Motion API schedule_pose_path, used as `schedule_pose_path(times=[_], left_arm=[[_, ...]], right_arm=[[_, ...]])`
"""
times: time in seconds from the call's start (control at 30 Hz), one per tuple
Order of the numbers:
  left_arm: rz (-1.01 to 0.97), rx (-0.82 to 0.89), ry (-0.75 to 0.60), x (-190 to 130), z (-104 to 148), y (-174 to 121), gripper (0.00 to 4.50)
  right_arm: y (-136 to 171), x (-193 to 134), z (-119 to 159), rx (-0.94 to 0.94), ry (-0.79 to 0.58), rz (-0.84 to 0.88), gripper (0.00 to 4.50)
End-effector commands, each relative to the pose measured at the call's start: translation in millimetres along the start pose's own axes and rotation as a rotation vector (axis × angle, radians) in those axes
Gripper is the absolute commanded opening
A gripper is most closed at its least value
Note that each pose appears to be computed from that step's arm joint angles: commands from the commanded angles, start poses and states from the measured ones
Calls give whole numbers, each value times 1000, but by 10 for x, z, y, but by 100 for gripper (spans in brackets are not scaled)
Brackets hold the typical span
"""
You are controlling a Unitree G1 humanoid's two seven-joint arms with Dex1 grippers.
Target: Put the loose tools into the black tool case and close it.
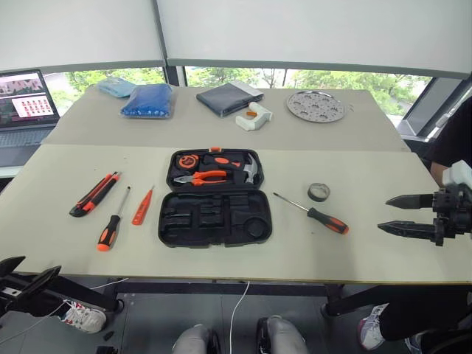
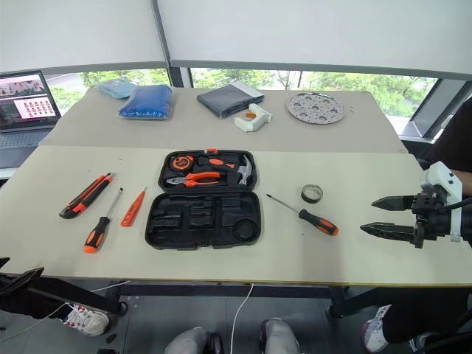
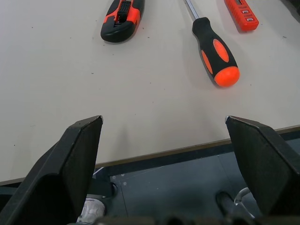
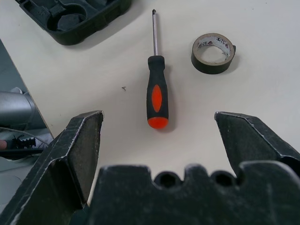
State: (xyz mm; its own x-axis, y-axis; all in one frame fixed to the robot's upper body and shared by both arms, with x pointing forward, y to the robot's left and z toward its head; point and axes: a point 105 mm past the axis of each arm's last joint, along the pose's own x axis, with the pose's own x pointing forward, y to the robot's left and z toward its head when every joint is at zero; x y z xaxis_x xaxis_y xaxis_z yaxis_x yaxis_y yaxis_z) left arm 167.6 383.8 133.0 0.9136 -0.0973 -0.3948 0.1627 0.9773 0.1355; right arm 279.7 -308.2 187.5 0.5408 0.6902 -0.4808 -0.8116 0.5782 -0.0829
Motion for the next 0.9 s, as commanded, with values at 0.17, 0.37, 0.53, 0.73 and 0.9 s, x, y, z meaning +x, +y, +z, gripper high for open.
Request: schedule_pose_path(times=[0.17,0.37,0.53,0.73,0.9], left_arm=[[-22,-4,-20,66,141,-74,450],[-62,-18,-55,246,354,-295,450],[-47,-7,11,544,313,-445,450],[-47,-46,46,792,346,-444,450],[-90,-47,64,1006,362,-501,450]], right_arm=[[-54,-116,67,-74,-7,-49,443],[-1,10,378,-148,-102,-41,443],[495,230,587,-173,-118,182,443],[1025,444,855,-262,-175,366,443],[1268,590,1030,-328,-235,438,443]])
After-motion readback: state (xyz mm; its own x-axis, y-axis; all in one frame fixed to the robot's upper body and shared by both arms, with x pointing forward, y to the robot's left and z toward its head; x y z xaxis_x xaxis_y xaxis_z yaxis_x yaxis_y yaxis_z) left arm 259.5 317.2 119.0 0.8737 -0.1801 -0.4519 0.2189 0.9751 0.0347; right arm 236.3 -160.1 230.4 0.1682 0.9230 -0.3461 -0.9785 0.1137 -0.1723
